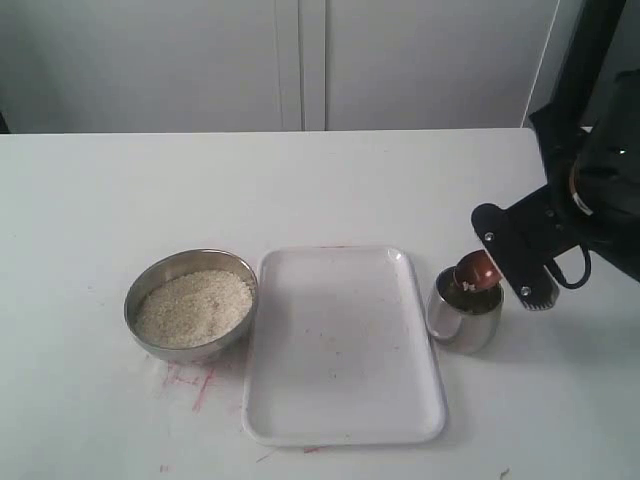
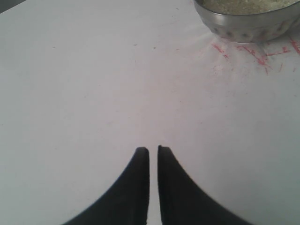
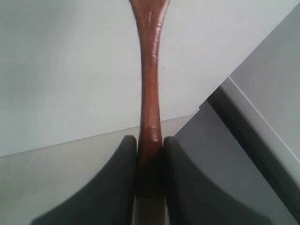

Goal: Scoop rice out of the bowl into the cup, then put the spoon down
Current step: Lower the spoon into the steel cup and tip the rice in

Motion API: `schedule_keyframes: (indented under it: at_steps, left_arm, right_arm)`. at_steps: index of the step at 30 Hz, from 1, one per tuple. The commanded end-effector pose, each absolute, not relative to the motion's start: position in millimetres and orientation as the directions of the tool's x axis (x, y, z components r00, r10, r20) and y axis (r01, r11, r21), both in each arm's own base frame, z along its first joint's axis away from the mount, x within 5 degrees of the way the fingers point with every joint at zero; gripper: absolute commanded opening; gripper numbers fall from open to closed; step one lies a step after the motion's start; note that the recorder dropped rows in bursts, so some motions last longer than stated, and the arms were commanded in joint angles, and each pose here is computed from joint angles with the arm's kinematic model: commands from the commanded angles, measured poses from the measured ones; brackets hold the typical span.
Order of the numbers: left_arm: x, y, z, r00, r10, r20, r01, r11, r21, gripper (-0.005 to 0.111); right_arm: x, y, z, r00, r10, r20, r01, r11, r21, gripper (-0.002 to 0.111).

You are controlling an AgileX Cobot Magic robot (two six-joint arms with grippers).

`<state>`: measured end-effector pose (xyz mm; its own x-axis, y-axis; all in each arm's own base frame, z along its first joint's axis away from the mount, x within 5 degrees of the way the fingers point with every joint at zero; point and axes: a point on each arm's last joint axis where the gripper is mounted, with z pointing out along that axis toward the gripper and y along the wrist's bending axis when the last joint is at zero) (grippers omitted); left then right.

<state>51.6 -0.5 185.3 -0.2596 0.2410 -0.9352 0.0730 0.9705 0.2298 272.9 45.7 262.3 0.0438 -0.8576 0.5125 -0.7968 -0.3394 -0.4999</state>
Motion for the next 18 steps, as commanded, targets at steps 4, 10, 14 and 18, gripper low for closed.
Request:
schedule_keyframes:
  at_steps: [4,10,14,18]
  left_arm:
    - [50.9,-0.9,177.7,-0.318,0.232,-0.919,0.09,0.973,0.214,0.014]
    - [50.9,-0.9,177.7,-0.318,0.232,-0.919,0.09,0.973,0.214,0.014]
    - [50.9,-0.9,177.7,-0.318,0.232,-0.919,0.09,0.973,0.214,0.014]
    - [50.9,-0.9,177.7,-0.318,0.232,-0.919,0.09,0.973,0.214,0.014]
  right_arm:
    - [271.7,46.6,265.7,0.022,-0.853,0.522,-0.781,-0.34,-0.524,0.0]
    - [271.5,46.5,265.6,0.0,-0.861,0.508,-0.783,-0.317,-0.536,0.0]
    - [270.2,47.6,263.8,-0.003,-0.875,0.484,-0.794,-0.292,-0.534,0.0]
    - [269.7,45.4,264.6,-0.008,-0.861,0.508,-0.798,-0.301,-0.522,0.0]
